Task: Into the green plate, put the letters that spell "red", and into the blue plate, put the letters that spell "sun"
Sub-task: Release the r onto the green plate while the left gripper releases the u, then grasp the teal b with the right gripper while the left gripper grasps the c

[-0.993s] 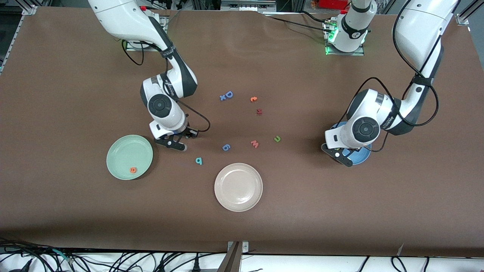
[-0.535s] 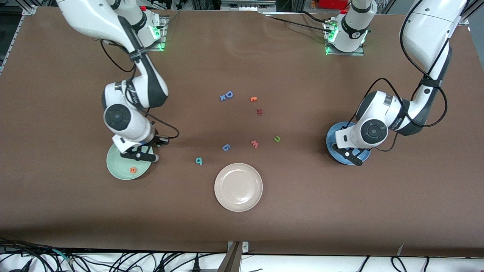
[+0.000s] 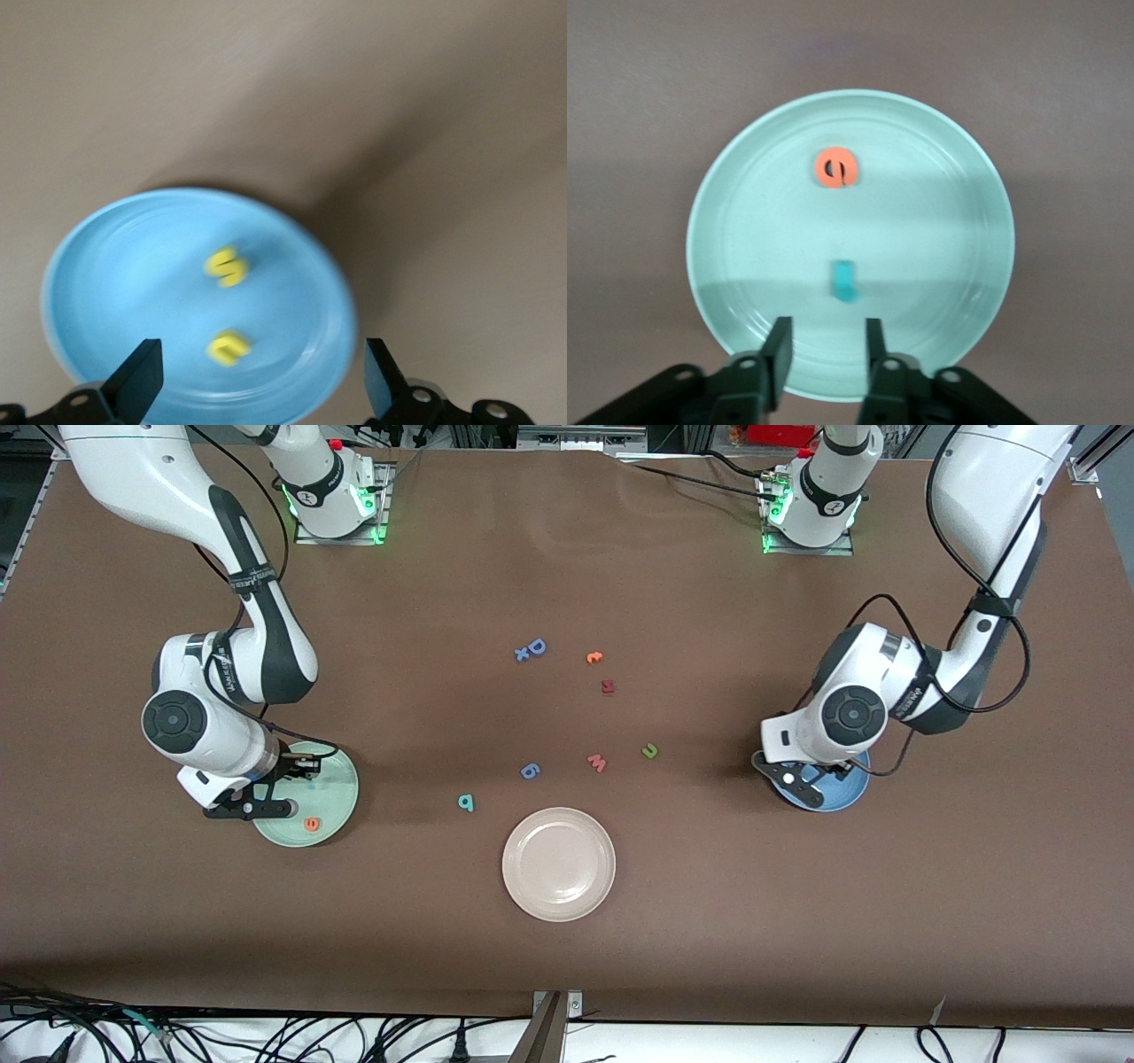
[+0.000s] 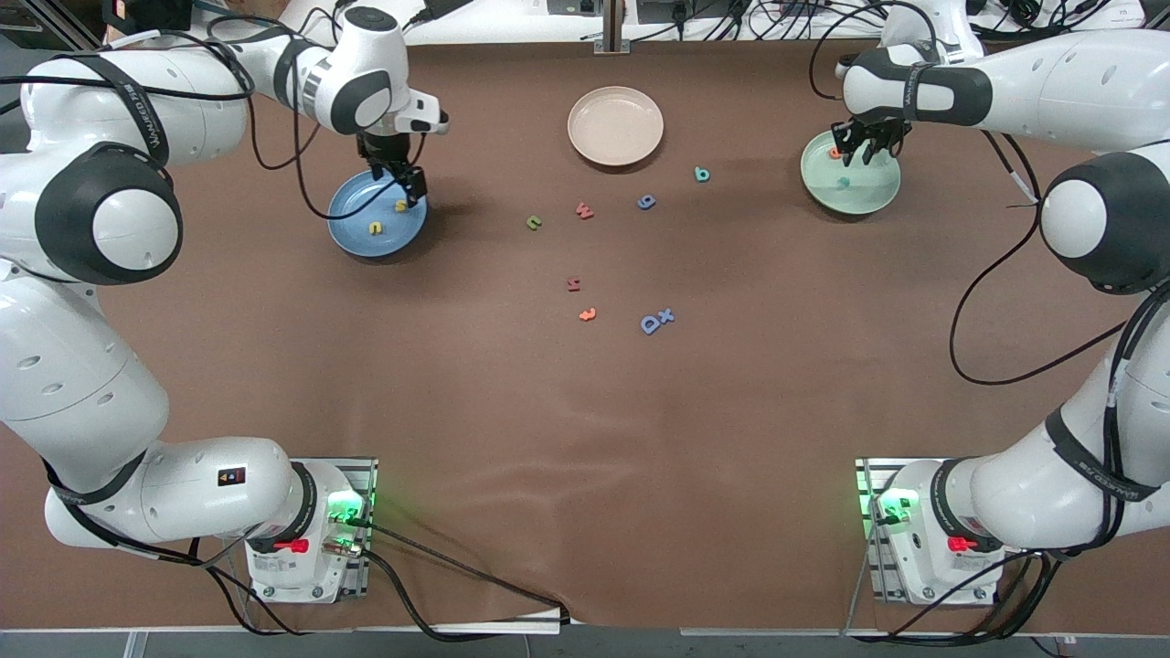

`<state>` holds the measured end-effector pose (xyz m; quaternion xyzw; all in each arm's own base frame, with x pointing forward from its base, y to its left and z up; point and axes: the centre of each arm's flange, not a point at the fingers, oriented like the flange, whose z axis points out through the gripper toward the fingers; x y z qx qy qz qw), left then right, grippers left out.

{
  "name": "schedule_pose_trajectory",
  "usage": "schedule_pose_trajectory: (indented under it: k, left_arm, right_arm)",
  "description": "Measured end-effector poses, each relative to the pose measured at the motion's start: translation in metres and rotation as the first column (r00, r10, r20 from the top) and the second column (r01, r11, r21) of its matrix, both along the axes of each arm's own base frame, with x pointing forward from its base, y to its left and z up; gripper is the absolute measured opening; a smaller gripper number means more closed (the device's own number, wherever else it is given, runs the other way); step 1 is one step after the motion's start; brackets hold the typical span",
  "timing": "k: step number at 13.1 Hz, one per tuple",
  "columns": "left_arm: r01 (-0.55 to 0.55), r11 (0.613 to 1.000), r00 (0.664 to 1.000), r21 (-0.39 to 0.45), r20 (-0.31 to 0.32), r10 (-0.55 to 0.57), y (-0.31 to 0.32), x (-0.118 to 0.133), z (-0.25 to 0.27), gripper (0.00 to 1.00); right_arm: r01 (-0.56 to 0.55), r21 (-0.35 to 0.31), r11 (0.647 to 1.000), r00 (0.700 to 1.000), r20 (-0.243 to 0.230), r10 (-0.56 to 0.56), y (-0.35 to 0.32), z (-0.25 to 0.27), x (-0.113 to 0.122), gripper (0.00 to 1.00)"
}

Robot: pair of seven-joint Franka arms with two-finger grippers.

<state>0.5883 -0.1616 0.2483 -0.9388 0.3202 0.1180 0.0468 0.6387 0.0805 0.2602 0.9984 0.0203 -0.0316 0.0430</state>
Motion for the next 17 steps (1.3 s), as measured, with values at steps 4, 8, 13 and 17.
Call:
schedule_pose_trajectory:
  k: [4, 8, 13, 17]
  left_arm:
    - [-0.156, 0.988, 0.985, -0.018, 0.068, 0.157, -0.090, -0.012, 0.017, 1.00]
    - [-0.292, 0.955, 0.951, -0.058, 0.093, 0.296, -0.160, -0.010, 0.000, 1.00]
    - [-0.357, 0.929, 0.924, -0.098, 0.110, 0.366, -0.198, -0.008, -0.046, 1.00]
    - [-0.324, 0.944, 0.937, -0.064, 0.112, 0.330, -0.204, -0.017, -0.070, 0.77]
  right_arm:
    - [0.079, 0.029, 0.996, 0.996, 0.030, -0.080, 0.048, 0.007, -0.002, 0.89]
    - [0.125, 0.068, 0.990, 0.990, 0.059, -0.129, 0.117, 0.012, -0.003, 1.00]
    - [0.144, 0.109, 0.984, 0.983, 0.097, -0.155, 0.181, -0.019, 0.007, 1.00]
    - [0.197, 0.145, 0.970, 0.968, 0.126, -0.215, 0.227, -0.037, 0.014, 1.00]
